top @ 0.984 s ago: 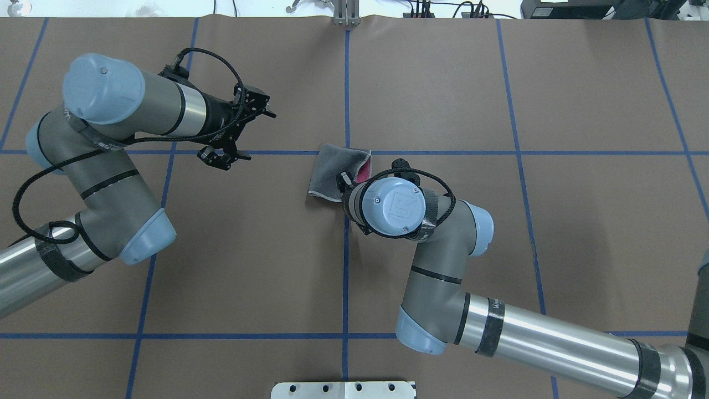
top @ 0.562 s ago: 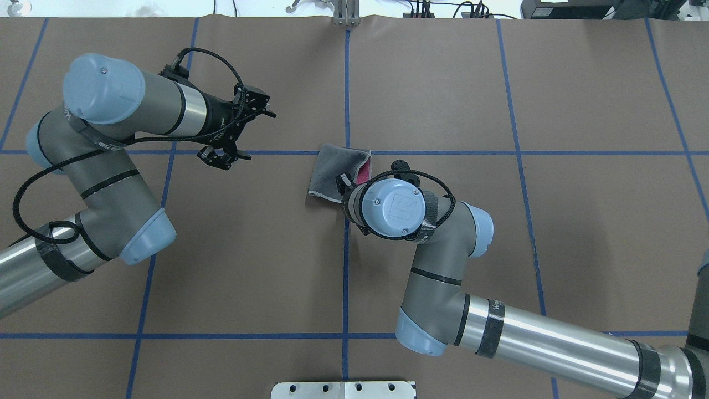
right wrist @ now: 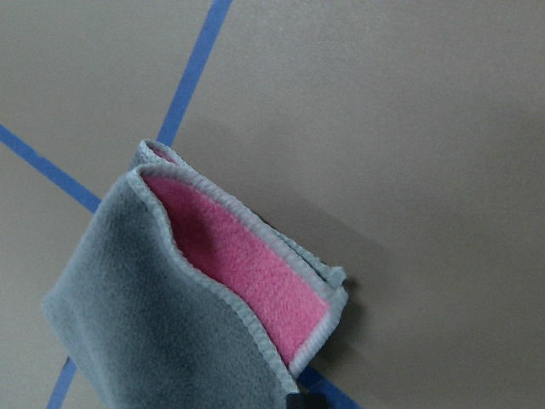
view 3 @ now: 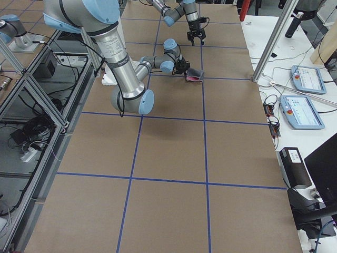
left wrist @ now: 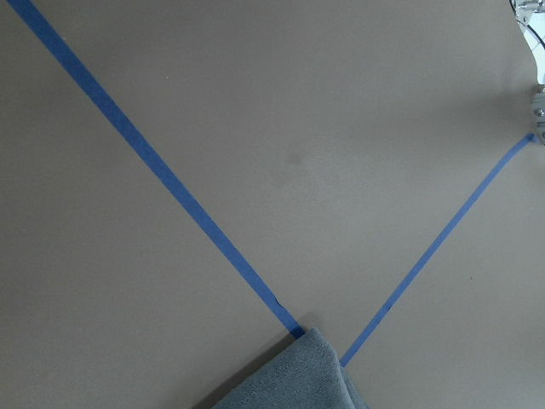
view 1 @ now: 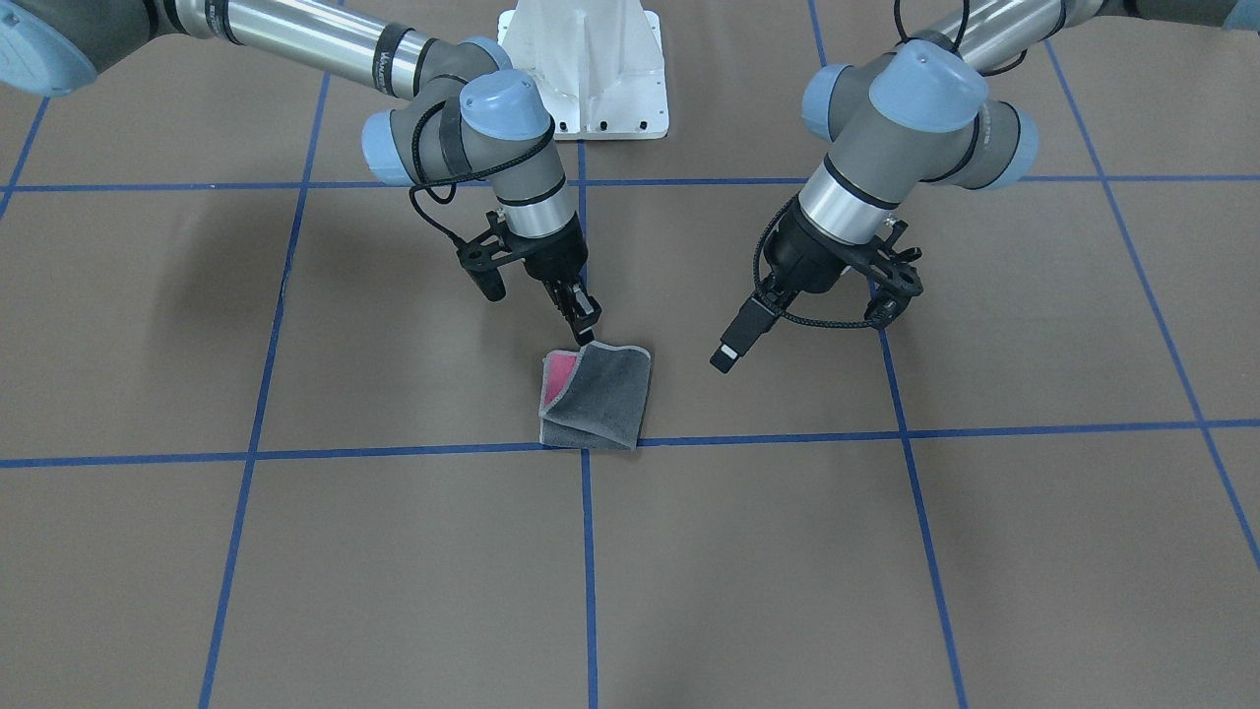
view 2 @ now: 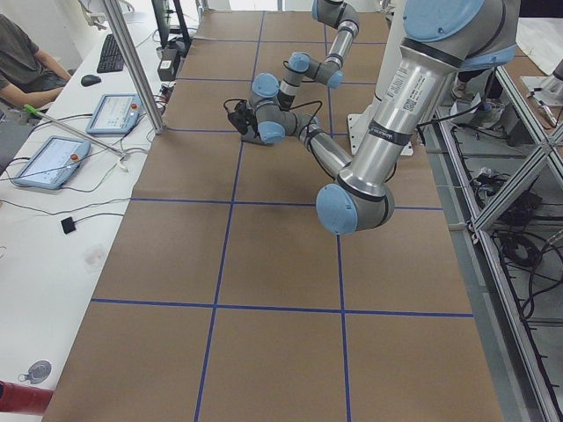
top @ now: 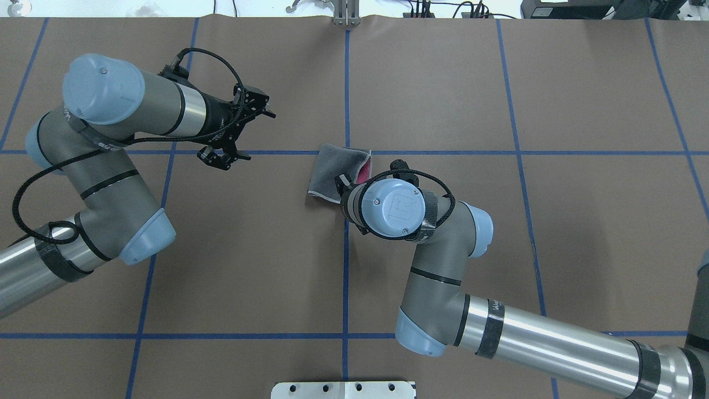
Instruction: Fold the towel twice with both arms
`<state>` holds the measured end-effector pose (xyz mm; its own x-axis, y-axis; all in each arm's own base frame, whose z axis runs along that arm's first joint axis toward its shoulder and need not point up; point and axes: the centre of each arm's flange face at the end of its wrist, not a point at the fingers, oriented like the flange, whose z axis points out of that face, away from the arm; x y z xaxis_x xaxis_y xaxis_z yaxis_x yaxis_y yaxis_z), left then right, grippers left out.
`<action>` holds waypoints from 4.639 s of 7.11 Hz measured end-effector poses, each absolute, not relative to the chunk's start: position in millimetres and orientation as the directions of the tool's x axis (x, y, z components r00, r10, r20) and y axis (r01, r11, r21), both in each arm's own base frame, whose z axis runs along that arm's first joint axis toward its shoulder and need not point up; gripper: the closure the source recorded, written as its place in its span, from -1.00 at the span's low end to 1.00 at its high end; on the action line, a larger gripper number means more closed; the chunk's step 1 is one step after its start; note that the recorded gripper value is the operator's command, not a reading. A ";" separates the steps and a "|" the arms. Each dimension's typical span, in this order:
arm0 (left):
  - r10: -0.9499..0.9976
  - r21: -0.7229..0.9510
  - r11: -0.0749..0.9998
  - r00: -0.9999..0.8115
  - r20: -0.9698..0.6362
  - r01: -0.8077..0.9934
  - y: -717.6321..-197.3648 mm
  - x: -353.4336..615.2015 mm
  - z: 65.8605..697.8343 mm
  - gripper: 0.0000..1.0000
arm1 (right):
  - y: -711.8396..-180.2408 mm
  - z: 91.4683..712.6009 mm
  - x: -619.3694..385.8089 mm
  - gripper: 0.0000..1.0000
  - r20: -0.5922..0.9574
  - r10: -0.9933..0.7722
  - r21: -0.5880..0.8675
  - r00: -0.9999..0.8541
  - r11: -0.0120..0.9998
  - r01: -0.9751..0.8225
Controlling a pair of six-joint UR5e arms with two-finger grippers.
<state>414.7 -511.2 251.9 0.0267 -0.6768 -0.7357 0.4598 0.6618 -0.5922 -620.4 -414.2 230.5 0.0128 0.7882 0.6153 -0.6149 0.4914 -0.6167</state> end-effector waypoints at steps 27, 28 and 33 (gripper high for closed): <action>-0.676 -0.589 0.661 0.030 -0.736 0.465 -507.6 421.9 252.9 -1.00 | -441.0 252.1 -563.9 1.00 0.630 0.772 -0.571 0.082 0.533 -0.625; -0.675 -0.588 0.662 0.029 -0.737 0.466 -507.1 422.7 252.6 -1.00 | -440.0 257.2 -563.5 1.00 0.631 0.771 -0.565 0.088 0.534 -0.629; -0.675 -0.587 0.662 0.029 -0.737 0.466 -506.9 423.3 252.5 -1.00 | -442.6 264.6 -555.0 -1.00 0.642 0.760 -0.548 0.103 0.549 -0.631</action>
<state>423.3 -506.9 252.5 0.0293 -0.6748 -0.7374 0.4661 0.6618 -0.5872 -555.0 -442.6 264.6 0.1034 0.7600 0.6417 -0.6312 0.5487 -0.5482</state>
